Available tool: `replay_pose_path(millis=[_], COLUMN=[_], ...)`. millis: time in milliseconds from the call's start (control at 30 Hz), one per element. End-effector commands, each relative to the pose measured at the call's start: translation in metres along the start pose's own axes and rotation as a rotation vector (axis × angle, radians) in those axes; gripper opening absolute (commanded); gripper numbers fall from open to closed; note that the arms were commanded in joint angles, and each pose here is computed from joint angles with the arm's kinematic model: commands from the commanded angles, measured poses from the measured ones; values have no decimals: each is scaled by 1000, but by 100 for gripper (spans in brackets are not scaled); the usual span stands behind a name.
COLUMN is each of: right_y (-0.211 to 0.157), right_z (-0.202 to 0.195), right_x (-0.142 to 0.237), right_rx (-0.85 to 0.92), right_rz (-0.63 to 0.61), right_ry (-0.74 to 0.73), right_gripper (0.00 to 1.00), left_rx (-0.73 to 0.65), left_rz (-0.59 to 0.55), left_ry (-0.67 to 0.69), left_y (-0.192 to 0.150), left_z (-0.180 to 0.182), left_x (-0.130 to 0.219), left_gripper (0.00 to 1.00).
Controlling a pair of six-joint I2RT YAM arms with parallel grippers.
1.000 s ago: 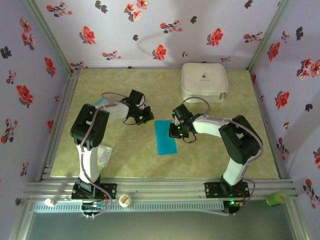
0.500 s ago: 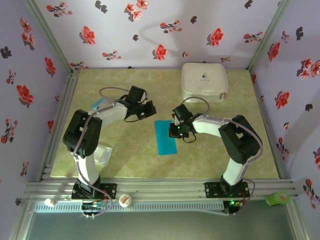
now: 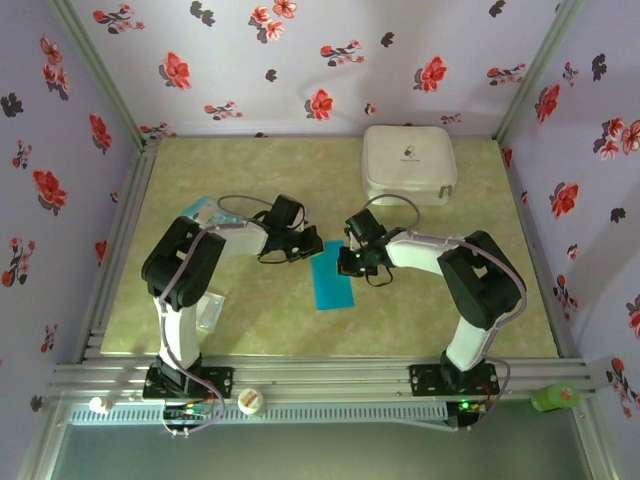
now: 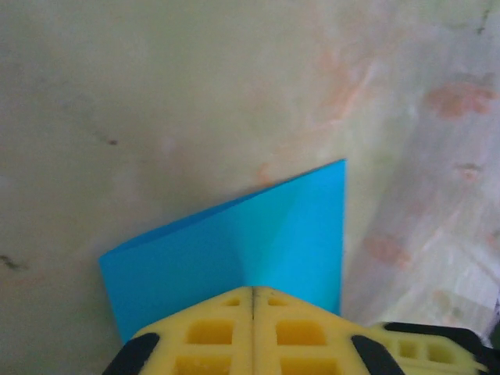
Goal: Fold a paper plane with a square sheet of paper (pick it up from the middle)
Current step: First fold the square sheet of paper in half at the center of the table.
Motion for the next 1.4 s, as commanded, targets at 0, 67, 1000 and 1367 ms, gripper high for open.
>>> replay_pose_path(millis=[0, 67, 1000, 1367], right_y=[-55, -55, -52, -56], right_z=[-52, -52, -53, -56], right_x=[-16, -16, -10, -11], right_rx=[-84, -83, -68, -76], right_rz=[182, 185, 168, 178], right_ry=[-195, -197, -214, -225], right_gripper=[0, 0, 0, 0], left_rx=[15, 70, -28, -56], left_rz=[-62, -86, -87, 4], left_ry=[2, -3, 35, 25], left_y=[10, 17, 46, 18], left_z=[27, 44, -11, -5], left_x=[-7, -5, 39, 11], left_gripper=[0, 0, 0, 0])
Point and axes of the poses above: each hand's point on the last joint's axis, 136 mm out from that joint toward the fingers, its own x axis back along the fingers, its own z axis along the line the jaws close on, y = z × x, the point moved 2 cm from there along x, back along the fingers, and after that the axes turned 7 degrees about x, right-handed, at the moved point
